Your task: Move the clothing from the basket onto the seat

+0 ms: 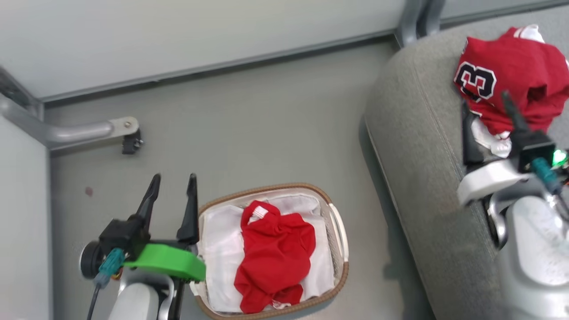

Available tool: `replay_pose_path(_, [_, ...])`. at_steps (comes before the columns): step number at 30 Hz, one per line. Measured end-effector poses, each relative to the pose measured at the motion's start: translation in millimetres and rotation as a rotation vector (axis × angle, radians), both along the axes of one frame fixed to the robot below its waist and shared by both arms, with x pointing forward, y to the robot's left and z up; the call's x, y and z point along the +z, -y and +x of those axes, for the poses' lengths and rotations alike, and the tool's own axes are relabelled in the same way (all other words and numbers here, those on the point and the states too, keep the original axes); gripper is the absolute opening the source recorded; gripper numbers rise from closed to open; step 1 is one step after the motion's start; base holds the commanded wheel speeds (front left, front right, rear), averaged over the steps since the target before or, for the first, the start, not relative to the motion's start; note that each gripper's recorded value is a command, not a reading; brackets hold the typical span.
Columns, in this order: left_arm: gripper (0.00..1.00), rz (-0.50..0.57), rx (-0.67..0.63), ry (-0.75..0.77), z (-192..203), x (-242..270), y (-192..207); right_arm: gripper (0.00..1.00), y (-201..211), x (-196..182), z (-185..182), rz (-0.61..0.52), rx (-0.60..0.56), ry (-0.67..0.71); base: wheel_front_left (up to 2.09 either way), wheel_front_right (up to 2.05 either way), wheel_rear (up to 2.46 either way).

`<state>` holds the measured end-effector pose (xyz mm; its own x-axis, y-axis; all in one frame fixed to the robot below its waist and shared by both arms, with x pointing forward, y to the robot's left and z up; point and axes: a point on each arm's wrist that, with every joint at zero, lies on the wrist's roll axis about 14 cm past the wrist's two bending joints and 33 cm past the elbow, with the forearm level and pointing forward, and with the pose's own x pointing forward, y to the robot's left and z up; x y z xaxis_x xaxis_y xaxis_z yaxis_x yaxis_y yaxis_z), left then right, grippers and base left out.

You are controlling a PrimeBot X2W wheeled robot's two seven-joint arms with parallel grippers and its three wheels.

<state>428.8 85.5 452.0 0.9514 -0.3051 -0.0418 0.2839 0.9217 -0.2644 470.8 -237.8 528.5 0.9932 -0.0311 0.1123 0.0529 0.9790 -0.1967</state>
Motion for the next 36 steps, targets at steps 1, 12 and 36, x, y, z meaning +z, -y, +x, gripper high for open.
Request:
replay_pose_path(1, [1.0,0.003,0.025,-0.001,-4.2,0.9,-8.8,1.0,-8.9,-1.7,-3.2,0.02,0.016,-0.002,0.0,0.0,0.0])
replay_pose_path(12, [1.0,-0.013,0.203,0.0,-39.4,9.7,-65.7,1.0,-71.6,-23.9,-35.3,0.156,0.161,-0.056,0.0,0.0,0.0])
replay_pose_path(36, [1.0,-0.032,0.219,-0.031,-56.4,3.0,-66.2,1.0,-77.8,-35.5,-64.4,0.244,0.172,-0.089,0.0,0.0,0.0])
